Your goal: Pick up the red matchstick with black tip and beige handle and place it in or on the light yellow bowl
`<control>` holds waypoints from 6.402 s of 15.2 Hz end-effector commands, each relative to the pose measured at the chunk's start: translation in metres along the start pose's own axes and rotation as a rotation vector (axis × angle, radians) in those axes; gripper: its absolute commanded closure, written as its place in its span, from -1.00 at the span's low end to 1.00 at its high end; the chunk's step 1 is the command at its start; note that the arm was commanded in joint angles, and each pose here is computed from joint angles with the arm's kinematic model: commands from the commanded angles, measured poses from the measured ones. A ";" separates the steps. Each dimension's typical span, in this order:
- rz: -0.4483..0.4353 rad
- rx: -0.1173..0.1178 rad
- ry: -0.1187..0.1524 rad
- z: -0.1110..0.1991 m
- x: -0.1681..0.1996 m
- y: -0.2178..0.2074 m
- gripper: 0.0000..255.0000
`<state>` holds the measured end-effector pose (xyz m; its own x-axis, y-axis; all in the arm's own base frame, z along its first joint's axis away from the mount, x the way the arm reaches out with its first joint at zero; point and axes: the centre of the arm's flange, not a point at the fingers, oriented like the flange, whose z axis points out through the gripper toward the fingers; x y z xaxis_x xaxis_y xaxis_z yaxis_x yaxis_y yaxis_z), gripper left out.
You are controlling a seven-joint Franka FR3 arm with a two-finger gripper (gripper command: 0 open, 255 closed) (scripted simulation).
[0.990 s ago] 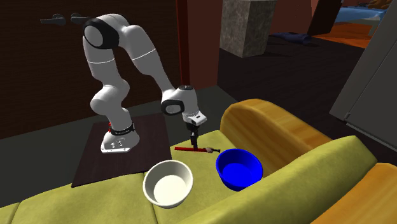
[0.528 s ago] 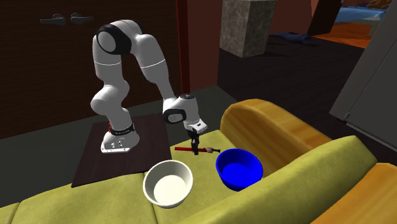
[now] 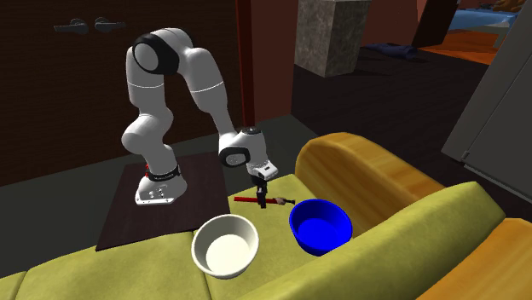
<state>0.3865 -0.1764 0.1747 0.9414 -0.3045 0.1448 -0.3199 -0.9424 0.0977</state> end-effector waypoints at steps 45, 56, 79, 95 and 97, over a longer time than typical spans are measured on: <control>0.000 0.000 0.000 -0.158 0.001 0.063 1.00; 0.000 0.000 0.000 -0.158 -0.061 0.195 1.00; 0.000 0.000 0.000 -0.082 -0.104 0.256 1.00; 0.000 0.000 0.000 -0.132 -0.104 0.256 -1.00; 0.000 0.000 0.000 -0.132 -0.104 0.256 -1.00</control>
<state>0.1930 -0.3669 0.3135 0.9413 -0.3045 0.1457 -0.3199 -0.9424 0.0974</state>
